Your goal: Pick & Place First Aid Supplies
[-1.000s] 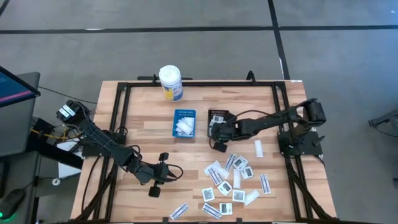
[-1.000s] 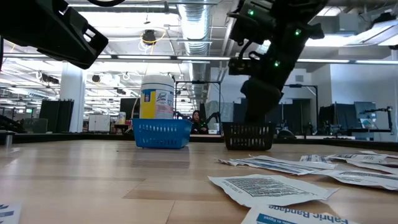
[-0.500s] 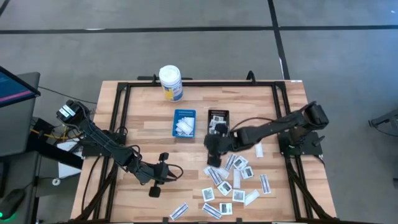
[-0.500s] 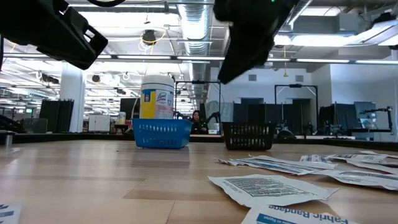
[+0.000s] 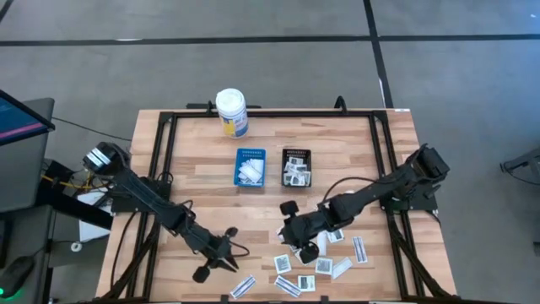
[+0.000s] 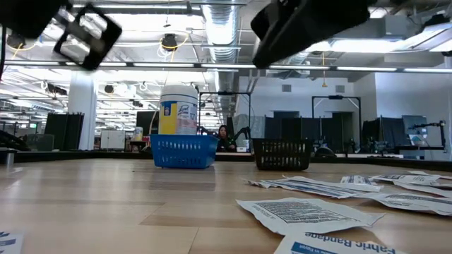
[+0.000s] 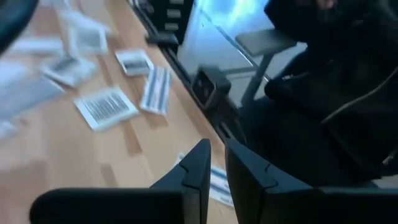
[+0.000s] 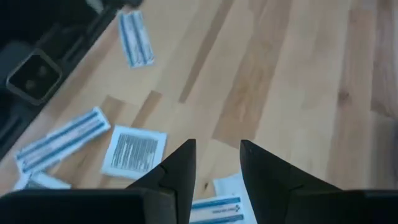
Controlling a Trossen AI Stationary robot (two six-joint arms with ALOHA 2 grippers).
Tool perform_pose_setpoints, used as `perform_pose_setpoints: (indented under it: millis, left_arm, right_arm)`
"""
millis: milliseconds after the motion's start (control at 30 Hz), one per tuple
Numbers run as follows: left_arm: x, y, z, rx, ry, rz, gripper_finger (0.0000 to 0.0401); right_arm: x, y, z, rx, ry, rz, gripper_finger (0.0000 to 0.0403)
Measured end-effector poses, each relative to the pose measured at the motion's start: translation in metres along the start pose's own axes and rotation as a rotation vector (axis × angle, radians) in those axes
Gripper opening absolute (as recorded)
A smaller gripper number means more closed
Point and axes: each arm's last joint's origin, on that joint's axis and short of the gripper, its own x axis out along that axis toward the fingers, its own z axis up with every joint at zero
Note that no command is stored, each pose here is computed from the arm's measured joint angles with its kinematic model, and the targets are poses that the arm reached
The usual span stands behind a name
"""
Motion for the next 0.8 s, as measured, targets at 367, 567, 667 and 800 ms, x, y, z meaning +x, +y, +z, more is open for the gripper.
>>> perform_pose_setpoints:
  millis: [367,567,667,800]
  left_arm:
    - [0.047,-0.001,-0.040,-0.069,0.091,-0.169,0.0049]
    - [0.071,0.004,-0.060,-0.076,0.168,-0.154,0.0049]
    - [0.077,0.008,-0.060,-0.101,0.163,-0.147,0.0049]
    - [0.077,0.012,-0.059,-0.111,0.159,-0.123,0.0049]
  right_arm:
    - [0.001,-0.010,-0.002,0.068,0.013,-0.024,0.0118]
    - [0.001,-0.010,-0.002,0.058,0.020,-0.019,0.0118]
    - [0.001,-0.010,-0.002,0.052,0.020,-0.020,0.0118]
    - [0.001,-0.013,-0.003,0.054,0.025,-0.025,0.0118]
